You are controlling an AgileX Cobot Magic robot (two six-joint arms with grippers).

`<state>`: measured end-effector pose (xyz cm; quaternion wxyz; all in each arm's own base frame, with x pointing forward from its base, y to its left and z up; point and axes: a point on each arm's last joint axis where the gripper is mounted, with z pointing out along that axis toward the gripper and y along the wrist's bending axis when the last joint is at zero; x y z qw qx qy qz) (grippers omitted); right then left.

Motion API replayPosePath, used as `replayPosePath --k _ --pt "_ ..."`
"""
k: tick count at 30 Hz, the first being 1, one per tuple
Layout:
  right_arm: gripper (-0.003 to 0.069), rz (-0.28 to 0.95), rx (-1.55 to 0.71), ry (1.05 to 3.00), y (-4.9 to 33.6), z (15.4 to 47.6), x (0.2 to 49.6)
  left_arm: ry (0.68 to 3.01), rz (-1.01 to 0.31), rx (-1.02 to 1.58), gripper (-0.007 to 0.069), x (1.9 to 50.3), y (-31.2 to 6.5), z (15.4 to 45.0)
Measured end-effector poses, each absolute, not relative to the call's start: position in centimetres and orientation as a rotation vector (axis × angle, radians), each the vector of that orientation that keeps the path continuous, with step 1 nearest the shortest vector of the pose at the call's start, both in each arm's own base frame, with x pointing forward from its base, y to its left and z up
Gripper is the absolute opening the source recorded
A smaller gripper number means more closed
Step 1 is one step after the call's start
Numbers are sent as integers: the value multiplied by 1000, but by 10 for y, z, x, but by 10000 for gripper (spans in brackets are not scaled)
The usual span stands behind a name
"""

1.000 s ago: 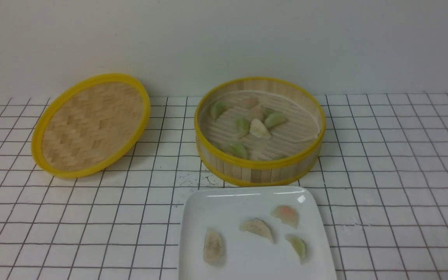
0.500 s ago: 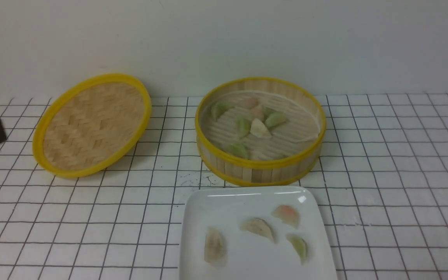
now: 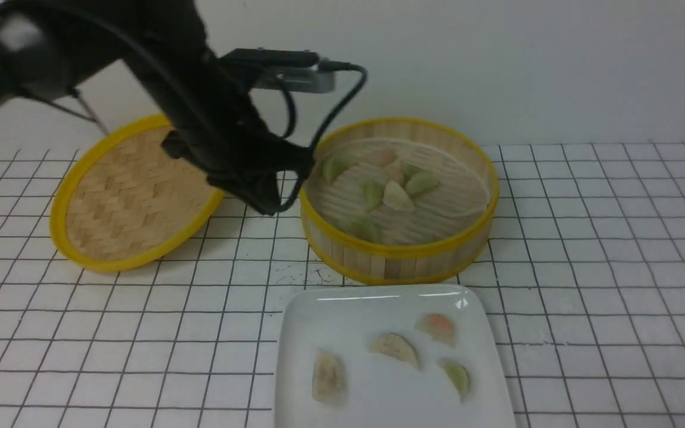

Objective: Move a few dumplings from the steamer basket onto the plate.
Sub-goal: Use the left arm to grab a dumpling from the steamer

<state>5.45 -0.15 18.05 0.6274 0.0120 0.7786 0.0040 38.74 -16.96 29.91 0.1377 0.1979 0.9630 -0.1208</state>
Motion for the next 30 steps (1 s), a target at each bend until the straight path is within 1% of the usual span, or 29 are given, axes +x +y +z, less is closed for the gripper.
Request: replayPosePath --k 1,4,8,10,11,13,14,17,20,21,22,23,24,25,27,30 --pt "-15 9 28 1785 -1 180 55 2757 -341 589 -6 392 -176 302" --pt "-15 9 28 1785 -1 180 55 2715 -335 628 -6 412 -200 294" --pt "-15 9 28 1785 -1 180 55 2702 -341 657 -6 432 -220 273" --pt "-15 9 28 1785 -1 180 55 2700 -340 683 -3 443 -229 257" --pt "-15 9 28 1785 -1 180 55 2692 -341 685 -1 444 -230 258" --pt "-15 9 28 1785 -1 180 55 2677 -332 744 32 455 -238 241" --pt "-15 9 28 1785 -1 180 55 2674 -330 751 41 456 -238 239" --pt "-15 9 28 1785 -1 180 55 2653 -314 837 179 466 -246 217" --pt "-15 9 28 1785 -1 180 55 2661 -269 887 330 471 -249 197" --pt "-15 9 28 1785 -1 180 55 2663 -270 888 352 472 -249 194" --pt "-15 9 28 1785 -1 180 55 2654 -264 894 430 473 -250 194" --pt "-15 9 28 1785 -1 180 55 2654 -259 896 456 473 -249 193" --pt "-15 9 28 1785 -1 180 55 2654 -257 896 501 474 -250 192" --pt "-15 9 28 1785 -1 180 55 2654 -259 896 527 474 -250 190" --pt "-15 9 28 1785 -1 180 55 2650 -269 892 549 475 -251 190" --pt "-15 9 28 1785 -1 180 55 2658 -288 882 541 474 -254 187"
